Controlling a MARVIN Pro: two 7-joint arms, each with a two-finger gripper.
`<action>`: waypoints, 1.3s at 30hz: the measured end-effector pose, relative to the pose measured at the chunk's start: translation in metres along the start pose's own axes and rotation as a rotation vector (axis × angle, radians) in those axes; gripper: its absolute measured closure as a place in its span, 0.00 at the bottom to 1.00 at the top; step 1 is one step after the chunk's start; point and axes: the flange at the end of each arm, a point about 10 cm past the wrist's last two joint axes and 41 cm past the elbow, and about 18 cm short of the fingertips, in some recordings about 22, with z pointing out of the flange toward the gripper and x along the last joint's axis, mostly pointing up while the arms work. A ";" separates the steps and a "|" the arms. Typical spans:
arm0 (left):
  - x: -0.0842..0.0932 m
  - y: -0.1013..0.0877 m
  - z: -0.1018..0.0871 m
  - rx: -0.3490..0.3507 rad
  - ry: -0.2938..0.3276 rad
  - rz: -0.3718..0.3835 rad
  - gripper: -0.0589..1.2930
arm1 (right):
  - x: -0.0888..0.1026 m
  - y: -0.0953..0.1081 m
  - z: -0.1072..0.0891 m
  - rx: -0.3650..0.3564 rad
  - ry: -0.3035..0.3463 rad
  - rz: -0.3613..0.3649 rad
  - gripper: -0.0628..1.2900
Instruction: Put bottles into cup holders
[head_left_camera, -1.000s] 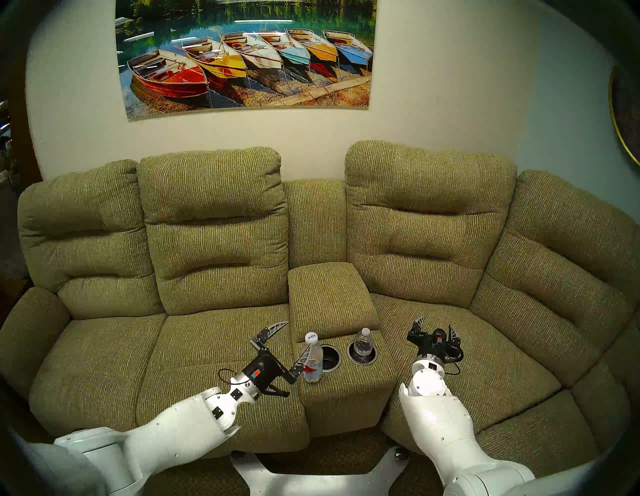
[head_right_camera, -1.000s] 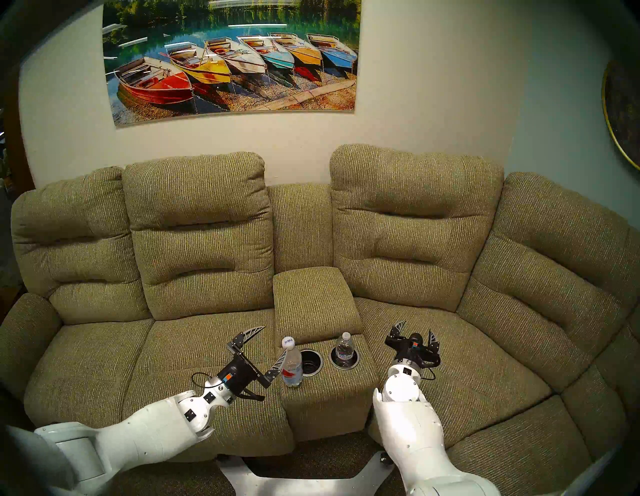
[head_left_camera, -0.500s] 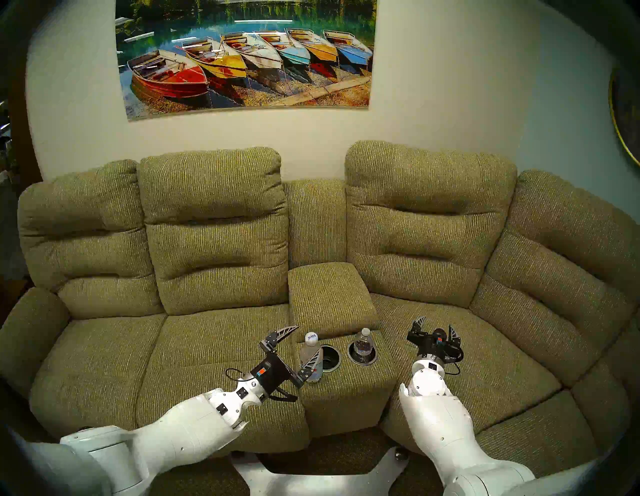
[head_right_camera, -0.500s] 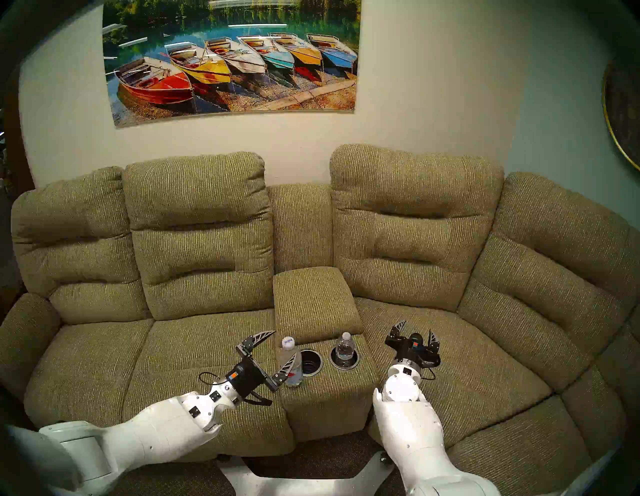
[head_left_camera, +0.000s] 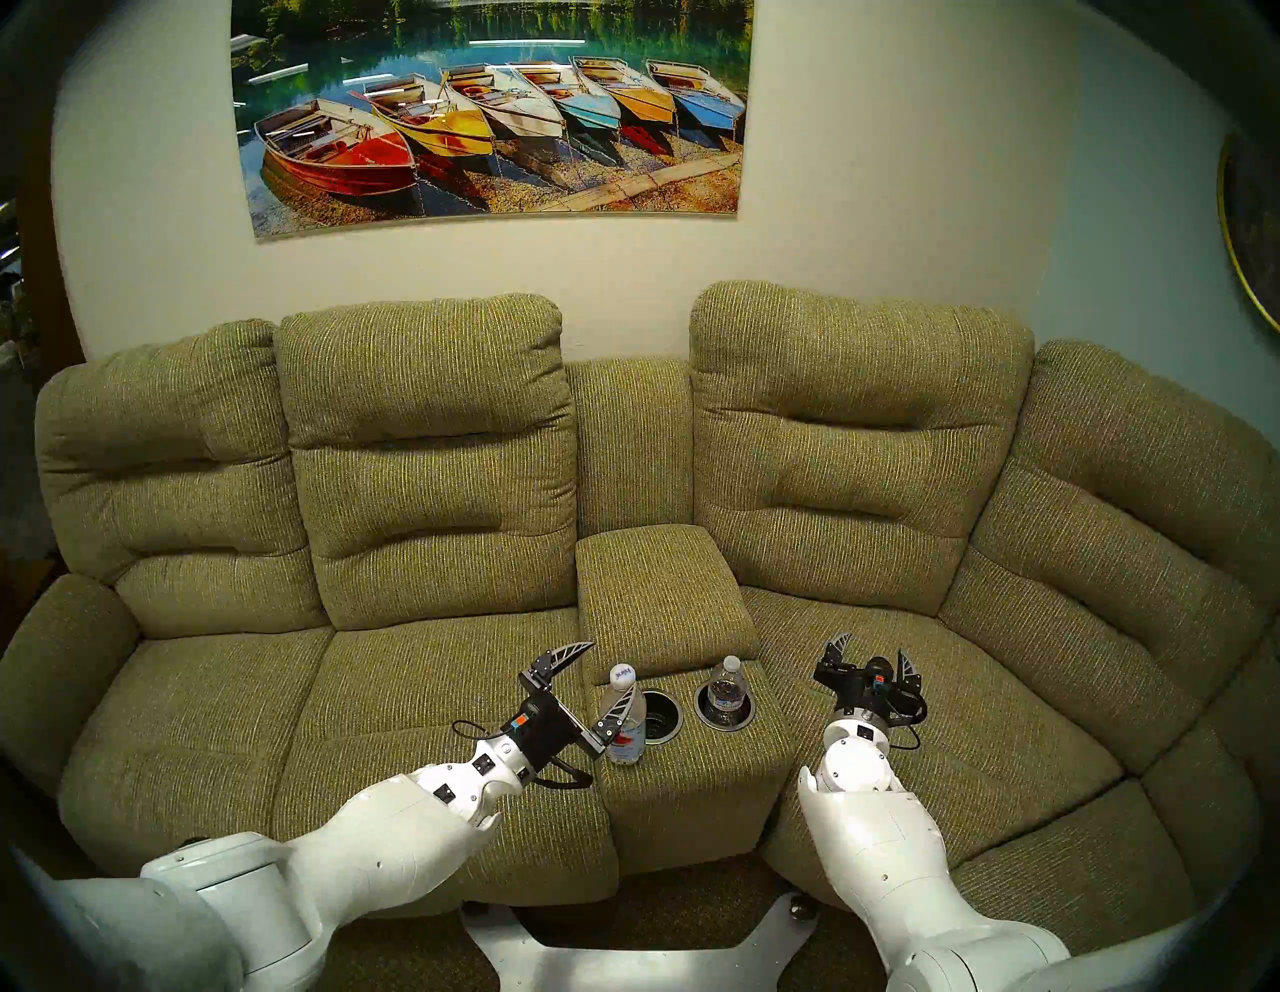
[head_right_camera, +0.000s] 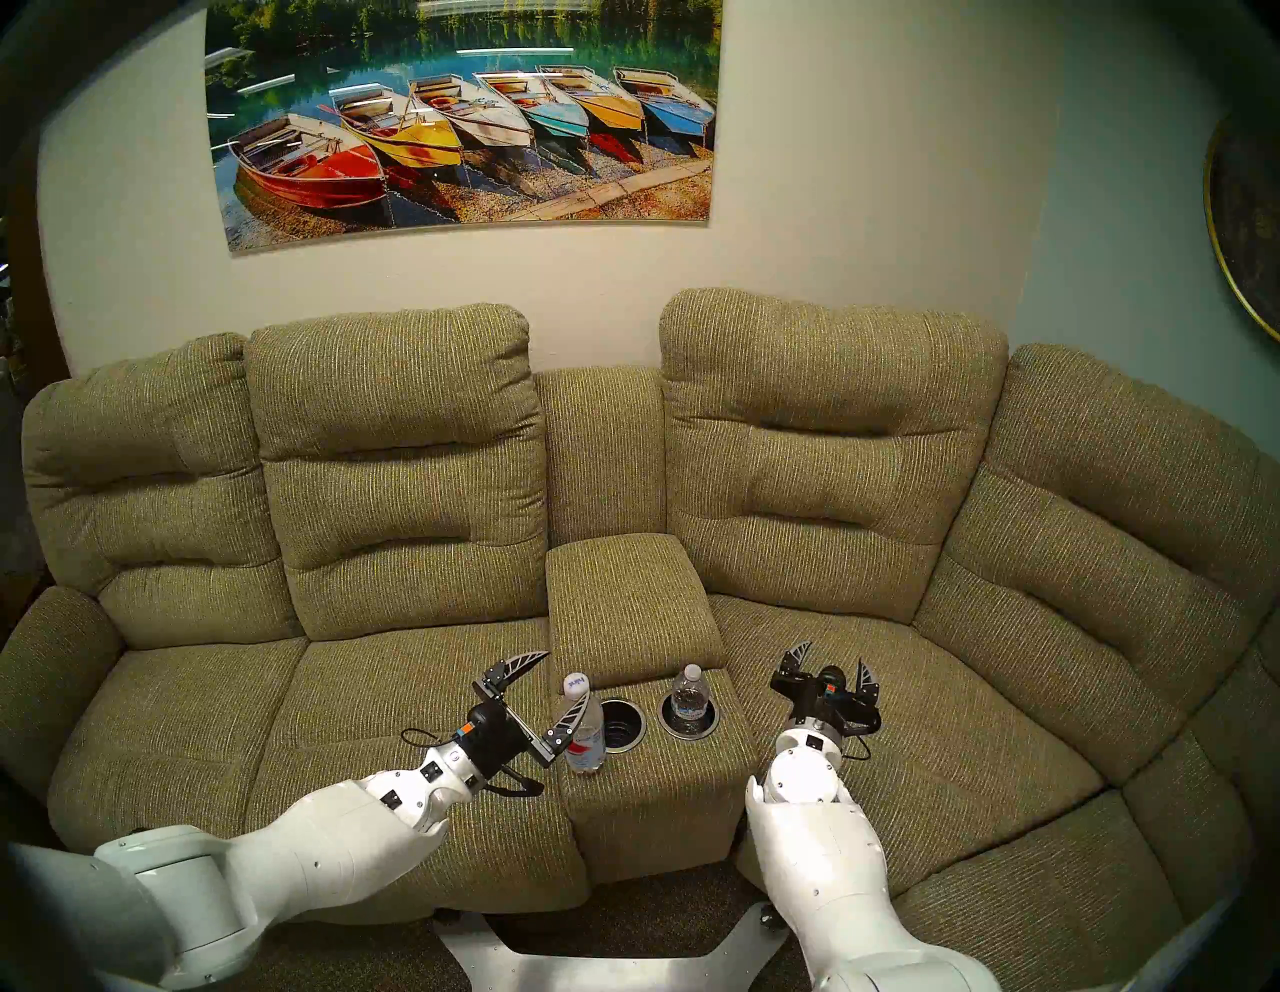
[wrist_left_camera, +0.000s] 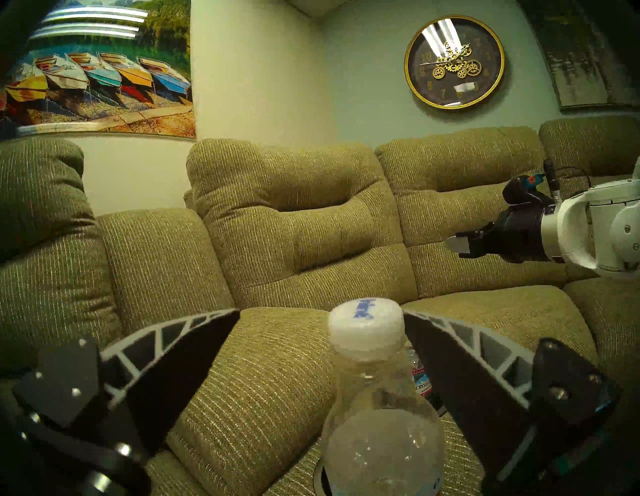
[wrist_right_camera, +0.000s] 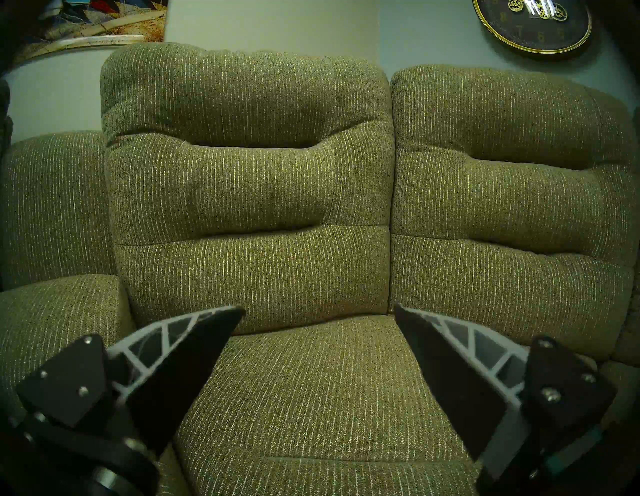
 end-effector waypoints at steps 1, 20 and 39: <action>0.000 0.000 0.001 -0.003 0.001 -0.006 0.02 | 0.000 0.000 0.000 0.000 0.000 0.000 0.06; -0.005 0.004 0.034 -0.019 -0.019 -0.121 0.02 | 0.000 0.000 0.000 0.000 0.000 0.000 0.06; -0.013 -0.008 0.073 0.071 -0.178 -0.291 0.02 | 0.000 0.000 0.000 -0.001 -0.001 -0.001 0.06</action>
